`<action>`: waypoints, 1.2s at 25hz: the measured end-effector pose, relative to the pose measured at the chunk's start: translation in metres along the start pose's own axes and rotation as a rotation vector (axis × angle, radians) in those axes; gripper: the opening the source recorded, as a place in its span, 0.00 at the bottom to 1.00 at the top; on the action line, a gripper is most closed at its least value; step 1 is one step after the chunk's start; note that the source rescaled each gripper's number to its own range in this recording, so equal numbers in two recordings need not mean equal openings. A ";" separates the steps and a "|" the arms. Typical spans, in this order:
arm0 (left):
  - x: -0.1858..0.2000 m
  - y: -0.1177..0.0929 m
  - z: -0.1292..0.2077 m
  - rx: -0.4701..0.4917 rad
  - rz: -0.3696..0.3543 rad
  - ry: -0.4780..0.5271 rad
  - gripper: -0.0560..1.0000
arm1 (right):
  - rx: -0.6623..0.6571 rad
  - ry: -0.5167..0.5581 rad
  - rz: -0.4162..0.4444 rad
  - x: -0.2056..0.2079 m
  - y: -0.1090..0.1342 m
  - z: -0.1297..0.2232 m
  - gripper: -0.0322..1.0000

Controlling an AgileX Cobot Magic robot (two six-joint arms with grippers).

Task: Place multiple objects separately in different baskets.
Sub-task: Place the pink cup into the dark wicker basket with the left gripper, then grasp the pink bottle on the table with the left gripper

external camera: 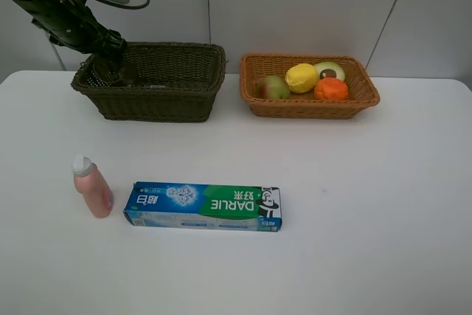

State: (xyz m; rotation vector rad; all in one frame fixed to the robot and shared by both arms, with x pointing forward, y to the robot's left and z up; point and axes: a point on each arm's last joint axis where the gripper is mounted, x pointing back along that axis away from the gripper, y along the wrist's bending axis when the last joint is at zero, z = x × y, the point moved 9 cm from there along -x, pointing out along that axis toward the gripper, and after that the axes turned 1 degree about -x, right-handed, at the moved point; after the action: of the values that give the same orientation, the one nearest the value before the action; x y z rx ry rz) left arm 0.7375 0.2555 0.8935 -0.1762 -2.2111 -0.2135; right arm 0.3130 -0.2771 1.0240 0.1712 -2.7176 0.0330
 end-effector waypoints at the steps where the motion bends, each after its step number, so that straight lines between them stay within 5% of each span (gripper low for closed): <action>1: 0.005 0.000 0.001 0.000 0.001 0.011 0.93 | 0.000 0.000 0.000 0.000 0.000 0.000 1.00; 18: 0.120 -0.008 0.019 0.031 0.058 0.212 0.93 | 0.000 0.000 0.000 0.000 0.000 0.000 1.00; 30: 0.202 -0.067 0.049 0.036 0.159 0.280 0.93 | 0.000 0.000 0.000 0.000 0.000 0.000 1.00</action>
State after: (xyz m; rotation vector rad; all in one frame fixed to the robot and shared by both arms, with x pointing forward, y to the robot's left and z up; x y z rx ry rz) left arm 0.5642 0.2107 1.0190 -0.2831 -1.9114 -0.1027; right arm 0.3130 -0.2771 1.0240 0.1712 -2.7176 0.0330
